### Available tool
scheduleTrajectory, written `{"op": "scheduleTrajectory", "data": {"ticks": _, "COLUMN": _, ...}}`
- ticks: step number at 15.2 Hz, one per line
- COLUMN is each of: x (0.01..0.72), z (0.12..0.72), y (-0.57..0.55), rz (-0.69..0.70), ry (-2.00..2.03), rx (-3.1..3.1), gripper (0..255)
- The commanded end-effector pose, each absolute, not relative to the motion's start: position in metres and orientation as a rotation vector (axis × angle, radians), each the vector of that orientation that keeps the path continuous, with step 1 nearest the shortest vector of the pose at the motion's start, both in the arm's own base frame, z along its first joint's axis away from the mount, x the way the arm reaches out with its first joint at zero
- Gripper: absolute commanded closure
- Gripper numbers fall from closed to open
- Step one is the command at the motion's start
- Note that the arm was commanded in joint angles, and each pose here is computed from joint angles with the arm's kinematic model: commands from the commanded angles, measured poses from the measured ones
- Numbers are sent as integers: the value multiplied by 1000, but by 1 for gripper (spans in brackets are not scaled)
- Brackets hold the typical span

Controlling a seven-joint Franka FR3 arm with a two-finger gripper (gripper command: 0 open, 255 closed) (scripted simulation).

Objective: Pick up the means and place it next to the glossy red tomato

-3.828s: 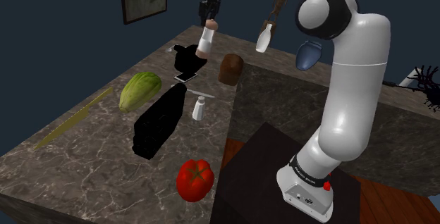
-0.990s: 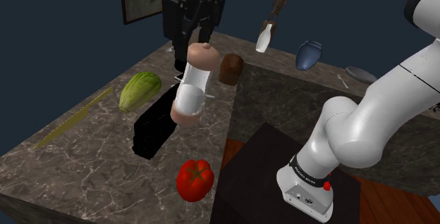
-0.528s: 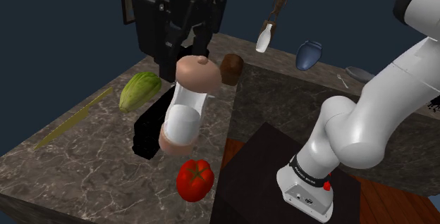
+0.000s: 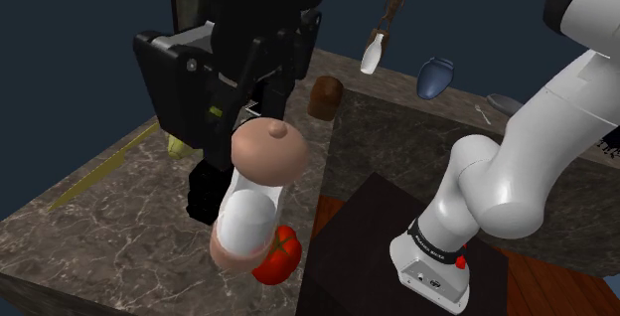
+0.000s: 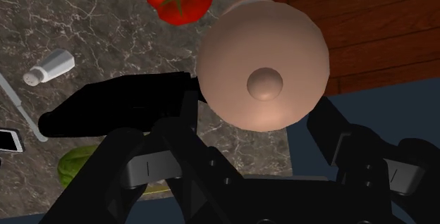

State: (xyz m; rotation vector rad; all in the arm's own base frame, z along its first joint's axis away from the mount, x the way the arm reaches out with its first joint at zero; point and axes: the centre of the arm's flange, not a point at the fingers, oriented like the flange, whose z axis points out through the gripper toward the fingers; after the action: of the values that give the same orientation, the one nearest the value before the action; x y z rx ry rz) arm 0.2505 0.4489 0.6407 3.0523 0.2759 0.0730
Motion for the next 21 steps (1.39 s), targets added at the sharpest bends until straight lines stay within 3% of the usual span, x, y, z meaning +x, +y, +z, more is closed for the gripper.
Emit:
{"op": "scheduleTrajectory", "data": {"ticks": 1, "x": 250, "z": 630, "y": 449, "rz": 73, "ry": 275, "rx": 3053, "gripper": 255}}
{"op": "scheduleTrajectory", "data": {"ticks": 21, "x": 250, "z": 524, "y": 449, "rz": 73, "ry": 275, "rx": 3053, "gripper": 255}}
